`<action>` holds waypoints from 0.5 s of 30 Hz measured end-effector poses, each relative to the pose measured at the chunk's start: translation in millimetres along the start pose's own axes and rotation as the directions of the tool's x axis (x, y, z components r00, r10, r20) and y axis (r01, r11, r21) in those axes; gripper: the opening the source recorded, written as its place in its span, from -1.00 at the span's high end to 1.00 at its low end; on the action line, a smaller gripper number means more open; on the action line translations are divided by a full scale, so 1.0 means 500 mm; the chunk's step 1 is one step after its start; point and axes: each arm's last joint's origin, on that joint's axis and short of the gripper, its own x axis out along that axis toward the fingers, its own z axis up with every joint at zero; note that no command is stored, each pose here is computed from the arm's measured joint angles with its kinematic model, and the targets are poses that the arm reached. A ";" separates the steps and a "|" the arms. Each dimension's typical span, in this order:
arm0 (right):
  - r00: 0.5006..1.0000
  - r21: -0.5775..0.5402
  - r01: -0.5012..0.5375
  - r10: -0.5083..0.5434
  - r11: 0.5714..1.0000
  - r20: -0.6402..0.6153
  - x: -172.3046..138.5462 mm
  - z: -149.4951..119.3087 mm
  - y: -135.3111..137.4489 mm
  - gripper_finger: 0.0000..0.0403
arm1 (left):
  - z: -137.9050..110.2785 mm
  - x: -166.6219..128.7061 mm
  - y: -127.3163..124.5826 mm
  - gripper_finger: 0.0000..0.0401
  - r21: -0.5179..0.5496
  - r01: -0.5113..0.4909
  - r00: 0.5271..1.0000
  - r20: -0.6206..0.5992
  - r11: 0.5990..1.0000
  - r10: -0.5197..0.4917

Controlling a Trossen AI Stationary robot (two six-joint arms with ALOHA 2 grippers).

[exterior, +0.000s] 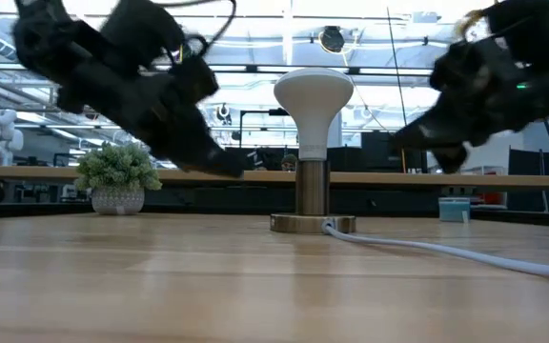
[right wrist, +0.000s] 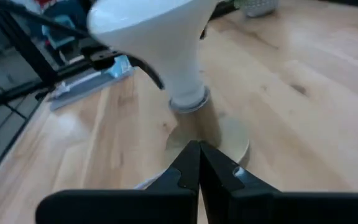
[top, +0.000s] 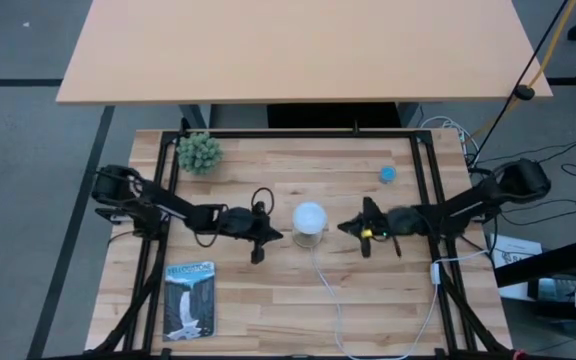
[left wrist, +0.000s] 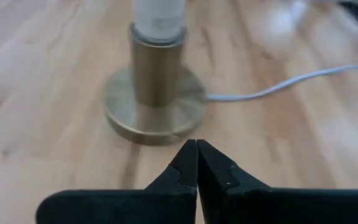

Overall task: Screw lightbulb
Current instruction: Remove the white lightbulb from the lamp

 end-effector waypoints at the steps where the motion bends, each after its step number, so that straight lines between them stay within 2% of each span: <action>1: 1.000 -0.018 -0.003 0.003 1.000 -0.009 0.008 0.011 -0.009 1.00 | 0.001 0.009 0.007 1.00 0.009 -0.010 1.000 0.007 1.000 0.010; 6: 0.996 -0.114 0.067 -0.074 0.991 -0.059 0.037 0.059 -0.068 1.00 | 0.041 0.032 0.029 1.00 0.014 0.087 0.989 0.117 0.996 -0.088; 11: 0.996 -0.195 -0.015 -0.003 0.981 -0.091 0.061 0.095 -0.123 1.00 | 0.074 0.046 0.017 1.00 0.112 0.103 0.980 0.157 0.988 -0.120; 15: 0.988 -0.182 -0.022 -0.006 0.983 -0.155 0.085 0.093 -0.173 1.00 | 0.081 0.069 0.007 1.00 0.149 0.111 0.980 0.151 0.983 -0.133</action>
